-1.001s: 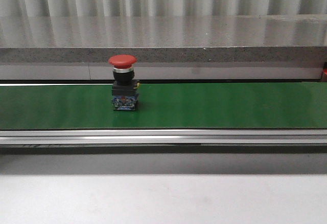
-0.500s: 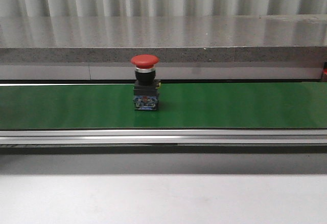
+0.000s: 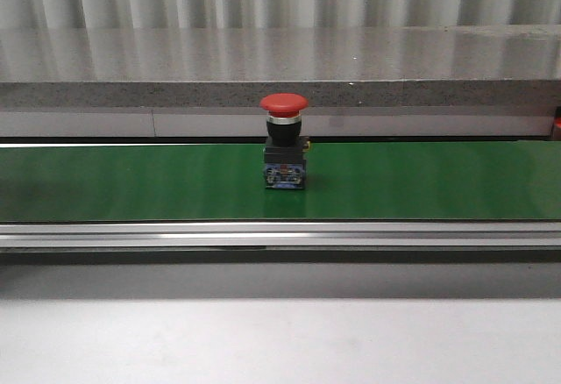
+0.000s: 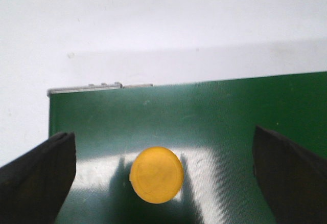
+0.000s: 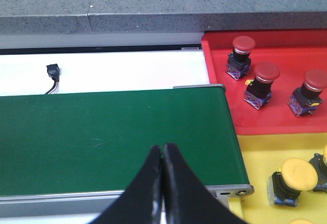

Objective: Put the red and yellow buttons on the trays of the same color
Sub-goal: 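Grasp the yellow mushroom button on the table with the left gripper, then set the yellow button on the belt and open the left gripper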

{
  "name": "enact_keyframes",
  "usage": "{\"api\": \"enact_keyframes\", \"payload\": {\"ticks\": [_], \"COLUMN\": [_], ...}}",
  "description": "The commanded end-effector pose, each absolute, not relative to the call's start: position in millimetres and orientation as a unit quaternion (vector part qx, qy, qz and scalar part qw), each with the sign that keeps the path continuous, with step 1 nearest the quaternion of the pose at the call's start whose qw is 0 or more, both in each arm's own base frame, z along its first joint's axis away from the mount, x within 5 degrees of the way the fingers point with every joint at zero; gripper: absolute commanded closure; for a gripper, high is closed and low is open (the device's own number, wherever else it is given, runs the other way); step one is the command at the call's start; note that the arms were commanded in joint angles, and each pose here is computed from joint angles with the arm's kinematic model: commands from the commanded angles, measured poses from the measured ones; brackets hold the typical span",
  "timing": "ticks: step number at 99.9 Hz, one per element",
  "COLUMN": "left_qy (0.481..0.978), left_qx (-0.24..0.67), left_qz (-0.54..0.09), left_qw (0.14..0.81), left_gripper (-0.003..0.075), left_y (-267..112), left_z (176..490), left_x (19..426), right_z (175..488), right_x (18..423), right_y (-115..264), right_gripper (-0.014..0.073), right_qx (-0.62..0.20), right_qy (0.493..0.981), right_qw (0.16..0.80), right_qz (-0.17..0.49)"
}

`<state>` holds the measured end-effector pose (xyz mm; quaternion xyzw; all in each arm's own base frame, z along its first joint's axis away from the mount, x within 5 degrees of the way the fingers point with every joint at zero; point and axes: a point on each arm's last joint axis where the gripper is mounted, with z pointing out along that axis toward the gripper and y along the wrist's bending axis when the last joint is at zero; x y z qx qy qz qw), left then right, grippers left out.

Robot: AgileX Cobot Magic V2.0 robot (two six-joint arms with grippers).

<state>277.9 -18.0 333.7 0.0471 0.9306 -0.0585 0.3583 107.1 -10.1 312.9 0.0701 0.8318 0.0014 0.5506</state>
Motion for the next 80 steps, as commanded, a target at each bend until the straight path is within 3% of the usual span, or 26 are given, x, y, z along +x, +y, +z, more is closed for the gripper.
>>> {"api": "enact_keyframes", "payload": {"ticks": [1, 26, 57, 67, 80], "left_qy": [0.893, 0.856, 0.828, 0.821, 0.819], "left_qx": [0.047, 0.043, 0.034, 0.028, 0.025], "left_qz": [-0.059, -0.058, -0.061, -0.065, -0.07], "left_qw": [0.444, 0.512, 0.556, 0.567, 0.569], "left_gripper": [0.005, 0.005, 0.0054, 0.0107, 0.0263], "left_y": [-19.3, -17.1, -14.7, -14.2, -14.4], "left_z": [369.5, 385.2, 359.8, 349.7, 342.0], "left_x": [260.3, 207.1, 147.6, 135.9, 128.0], "right_z": [327.4, 327.4, 327.4, 327.4, 327.4], "right_x": [108.9, 108.9, 108.9, 108.9, 108.9], "right_y": [-10.7, -10.7, -10.7, -10.7, -10.7], "right_gripper": [0.0662, 0.0662, 0.0662, 0.0662, 0.0662], "right_qx": [0.066, 0.066, 0.066, 0.066, 0.066], "right_qy": [0.806, 0.806, 0.806, 0.806, 0.806], "right_qw": [0.588, 0.588, 0.588, 0.588, 0.588], "right_qz": [-0.003, -0.003, -0.003, -0.003, -0.003]}}
